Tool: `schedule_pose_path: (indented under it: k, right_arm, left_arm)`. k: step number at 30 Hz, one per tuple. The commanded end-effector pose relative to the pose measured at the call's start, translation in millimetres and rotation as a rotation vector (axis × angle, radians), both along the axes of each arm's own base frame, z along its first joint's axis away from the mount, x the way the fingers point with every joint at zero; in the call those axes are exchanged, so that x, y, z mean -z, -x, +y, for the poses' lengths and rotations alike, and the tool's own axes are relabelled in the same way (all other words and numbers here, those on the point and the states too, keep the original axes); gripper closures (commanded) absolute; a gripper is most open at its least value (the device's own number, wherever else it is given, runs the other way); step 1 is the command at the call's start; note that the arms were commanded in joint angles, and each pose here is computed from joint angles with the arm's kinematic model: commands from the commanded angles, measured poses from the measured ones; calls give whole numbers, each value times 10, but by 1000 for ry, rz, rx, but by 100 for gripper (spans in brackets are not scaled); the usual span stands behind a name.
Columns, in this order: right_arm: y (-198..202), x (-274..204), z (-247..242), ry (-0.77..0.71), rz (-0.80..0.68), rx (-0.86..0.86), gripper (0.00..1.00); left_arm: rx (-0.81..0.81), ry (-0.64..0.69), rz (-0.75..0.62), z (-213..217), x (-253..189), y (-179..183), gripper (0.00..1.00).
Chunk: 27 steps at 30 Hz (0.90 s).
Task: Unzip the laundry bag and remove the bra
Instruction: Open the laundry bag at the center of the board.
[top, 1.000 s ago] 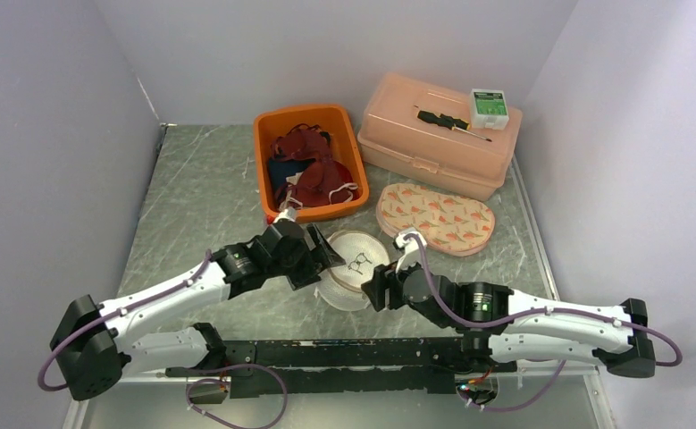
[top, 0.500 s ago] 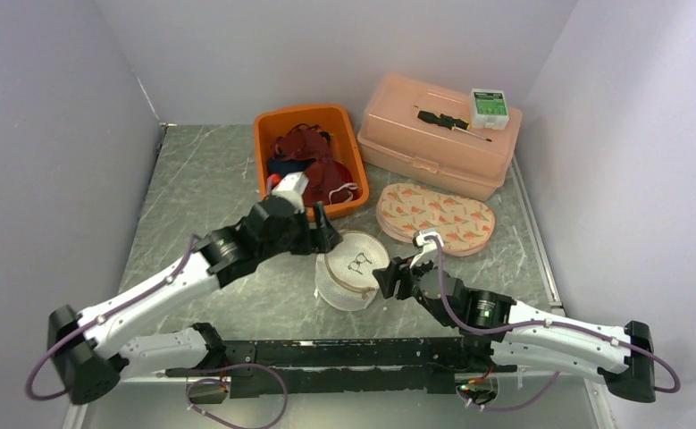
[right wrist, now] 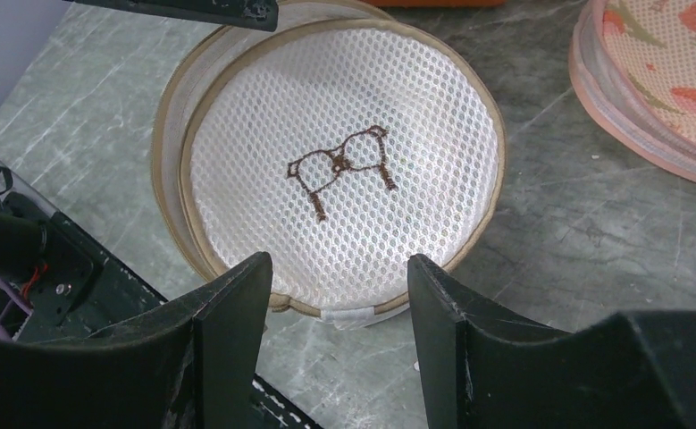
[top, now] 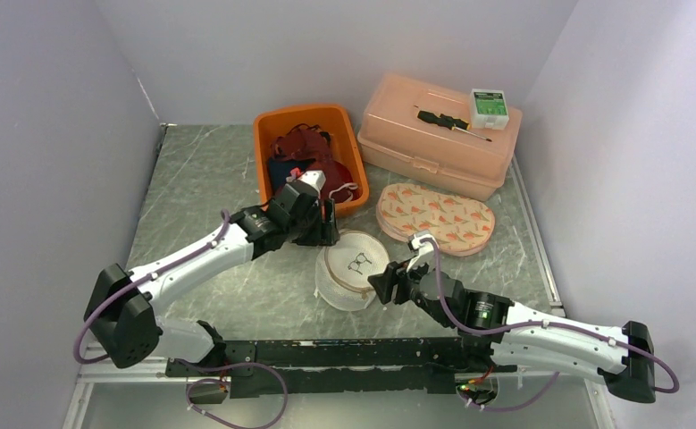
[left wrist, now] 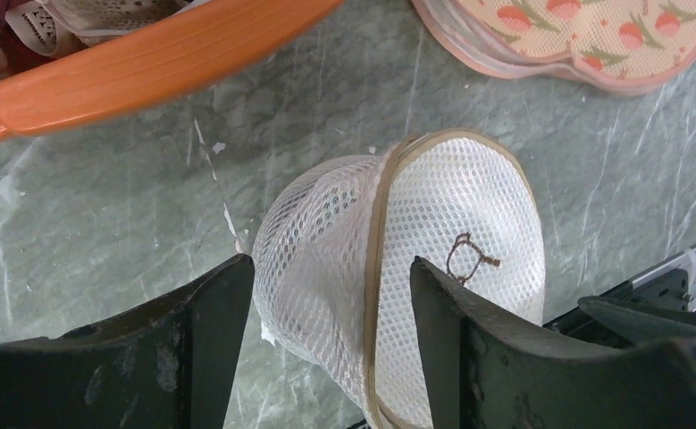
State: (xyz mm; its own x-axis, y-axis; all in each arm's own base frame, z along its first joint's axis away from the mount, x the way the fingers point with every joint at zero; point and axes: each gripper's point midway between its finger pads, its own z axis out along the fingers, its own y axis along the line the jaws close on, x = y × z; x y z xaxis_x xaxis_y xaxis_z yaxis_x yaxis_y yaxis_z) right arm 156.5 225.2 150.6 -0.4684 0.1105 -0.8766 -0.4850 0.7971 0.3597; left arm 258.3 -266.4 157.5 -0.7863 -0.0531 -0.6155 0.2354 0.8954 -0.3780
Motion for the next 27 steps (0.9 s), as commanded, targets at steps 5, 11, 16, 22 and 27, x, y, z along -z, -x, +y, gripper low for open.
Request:
schedule_pose_path:
  k: [5, 11, 16, 22, 27]
  right_arm:
    - [-20, -255, 162, -48, -32, -40, 39]
    - [-49, -372, 106, -60, -34, -6, 39]
    - [-194, -440, -68, -72, -7, 113, 35]
    - [-267, -439, -224, -182, 83, 217, 26]
    - [-135, -275, -195, -364, 253, 256, 24]
  left_arm:
    - [125, -41, 2, -97, 62, 32, 61]
    - [122, -28, 6, -111, 99, 42, 97]
    - [76, 68, -38, -37, -96, 140, 97]
    - [-94, 222, -15, 144, 43, 354, 97]
    - [-200, 285, -36, 255, 107, 420, 97]
